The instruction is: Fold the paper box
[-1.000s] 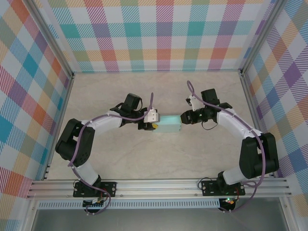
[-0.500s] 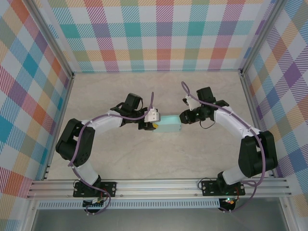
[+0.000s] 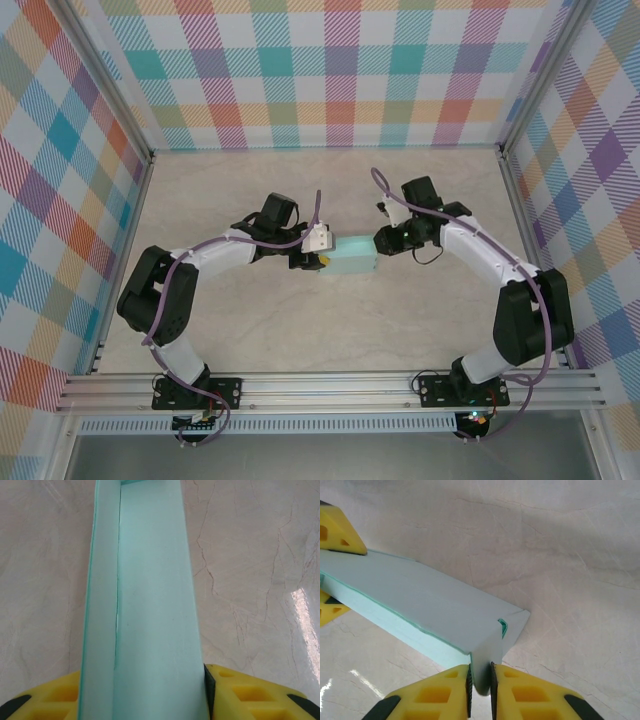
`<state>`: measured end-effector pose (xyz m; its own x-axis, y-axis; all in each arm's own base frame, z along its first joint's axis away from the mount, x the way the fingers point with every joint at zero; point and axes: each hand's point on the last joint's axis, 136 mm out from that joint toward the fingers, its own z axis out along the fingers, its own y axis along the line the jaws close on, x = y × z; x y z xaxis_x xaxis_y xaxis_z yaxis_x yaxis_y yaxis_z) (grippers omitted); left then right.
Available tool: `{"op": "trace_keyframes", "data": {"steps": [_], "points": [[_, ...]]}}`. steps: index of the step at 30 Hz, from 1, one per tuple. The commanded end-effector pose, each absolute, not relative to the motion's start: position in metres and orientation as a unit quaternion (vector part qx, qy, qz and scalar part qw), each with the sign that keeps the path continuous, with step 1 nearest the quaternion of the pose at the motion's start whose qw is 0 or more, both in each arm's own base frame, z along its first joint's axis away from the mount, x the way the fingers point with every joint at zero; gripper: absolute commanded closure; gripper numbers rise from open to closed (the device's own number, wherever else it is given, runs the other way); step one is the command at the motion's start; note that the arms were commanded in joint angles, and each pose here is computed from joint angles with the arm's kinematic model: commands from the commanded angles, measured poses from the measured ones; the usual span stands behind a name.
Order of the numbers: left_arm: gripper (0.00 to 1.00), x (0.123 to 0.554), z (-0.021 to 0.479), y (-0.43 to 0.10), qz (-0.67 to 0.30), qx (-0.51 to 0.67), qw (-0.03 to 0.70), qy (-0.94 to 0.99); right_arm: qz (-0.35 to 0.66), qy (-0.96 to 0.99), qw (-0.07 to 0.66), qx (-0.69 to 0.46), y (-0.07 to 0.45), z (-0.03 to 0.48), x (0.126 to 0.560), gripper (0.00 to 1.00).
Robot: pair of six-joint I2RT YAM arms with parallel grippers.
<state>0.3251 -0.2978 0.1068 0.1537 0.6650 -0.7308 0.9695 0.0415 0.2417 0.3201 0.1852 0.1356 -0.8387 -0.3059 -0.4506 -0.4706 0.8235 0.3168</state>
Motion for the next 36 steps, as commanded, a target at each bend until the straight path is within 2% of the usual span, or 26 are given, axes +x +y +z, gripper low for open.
{"op": "trace_keyframes", "data": {"steps": [1,7,13,14,16,20,26,36], "points": [[0.54,0.315,0.067,-0.281,-0.188,0.652,0.299,0.670,0.225,0.941,0.163,-0.194,0.191,0.141,0.316,0.83],[0.55,0.317,0.067,-0.283,-0.186,0.646,0.302,0.676,0.226,0.944,0.143,-0.192,0.198,0.133,0.313,0.88],[0.55,0.316,0.066,-0.283,-0.189,0.645,0.301,0.677,0.208,0.949,0.143,-0.190,0.199,0.129,0.317,0.88],[0.55,0.316,0.067,-0.283,-0.189,0.644,0.301,0.677,0.205,0.949,0.145,-0.188,0.198,0.129,0.319,0.85],[0.55,0.316,0.066,-0.284,-0.190,0.645,0.300,0.677,0.190,0.953,0.148,-0.184,0.195,0.127,0.321,0.72],[0.55,0.316,0.067,-0.285,-0.193,0.644,0.300,0.676,0.174,0.953,0.161,-0.187,0.191,0.123,0.324,0.70],[0.55,0.316,0.067,-0.285,-0.193,0.642,0.298,0.679,0.182,0.952,0.168,-0.180,0.195,0.128,0.329,0.86],[0.55,0.315,0.065,-0.282,-0.188,0.641,0.291,0.685,0.180,0.956,0.146,-0.182,0.195,0.132,0.326,0.93]]}}
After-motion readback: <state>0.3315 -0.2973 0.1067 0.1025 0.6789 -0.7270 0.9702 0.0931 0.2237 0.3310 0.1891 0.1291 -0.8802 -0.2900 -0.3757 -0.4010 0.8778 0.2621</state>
